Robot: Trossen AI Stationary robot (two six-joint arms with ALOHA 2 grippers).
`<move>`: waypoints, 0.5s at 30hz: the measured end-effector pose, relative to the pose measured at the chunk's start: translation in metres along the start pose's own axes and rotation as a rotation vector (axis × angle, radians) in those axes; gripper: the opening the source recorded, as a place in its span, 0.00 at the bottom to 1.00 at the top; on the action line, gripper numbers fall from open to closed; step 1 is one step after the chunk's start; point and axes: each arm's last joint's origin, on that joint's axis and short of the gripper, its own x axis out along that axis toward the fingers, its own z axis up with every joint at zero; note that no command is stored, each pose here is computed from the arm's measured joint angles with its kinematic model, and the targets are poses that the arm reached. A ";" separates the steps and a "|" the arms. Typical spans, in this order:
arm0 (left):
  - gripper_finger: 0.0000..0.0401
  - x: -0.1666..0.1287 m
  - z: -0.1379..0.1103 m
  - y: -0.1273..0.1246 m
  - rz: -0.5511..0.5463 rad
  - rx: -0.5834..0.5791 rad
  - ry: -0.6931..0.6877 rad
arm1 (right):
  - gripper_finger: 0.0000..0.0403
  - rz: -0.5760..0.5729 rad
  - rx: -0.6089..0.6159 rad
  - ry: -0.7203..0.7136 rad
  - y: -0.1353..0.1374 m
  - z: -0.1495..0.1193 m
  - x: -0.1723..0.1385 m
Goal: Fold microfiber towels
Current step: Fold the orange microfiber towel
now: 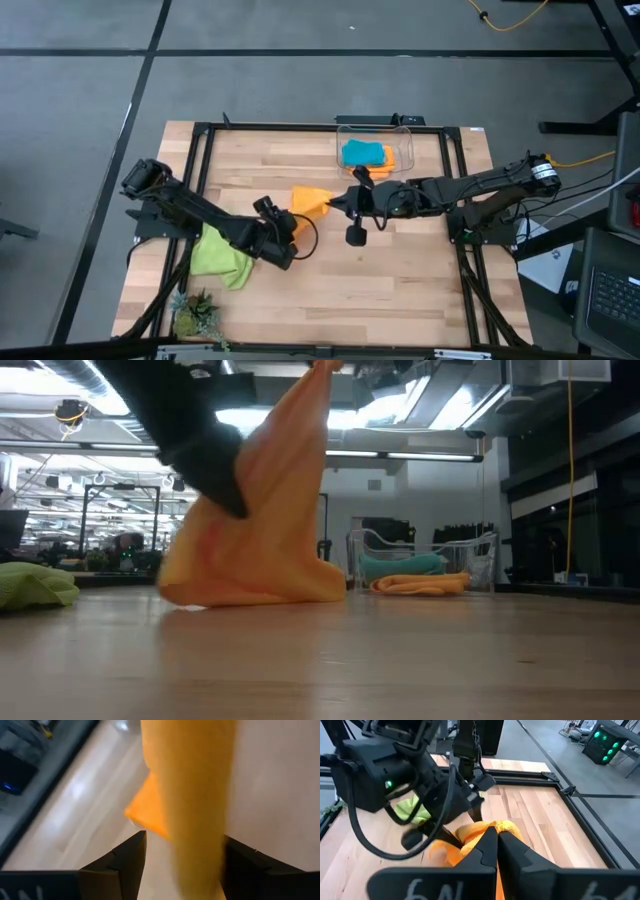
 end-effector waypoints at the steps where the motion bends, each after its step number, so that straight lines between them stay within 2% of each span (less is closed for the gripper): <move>1: 0.52 -0.001 -0.002 0.000 -0.013 0.008 0.024 | 0.01 0.000 -0.002 0.007 0.000 -0.001 0.000; 8: 0.52 -0.010 -0.012 -0.007 -0.103 0.039 0.110 | 0.01 0.000 -0.007 0.022 0.000 -0.002 0.000; 15: 0.52 -0.013 -0.016 -0.007 -0.100 0.021 0.129 | 0.01 0.000 -0.007 0.022 0.000 -0.002 0.000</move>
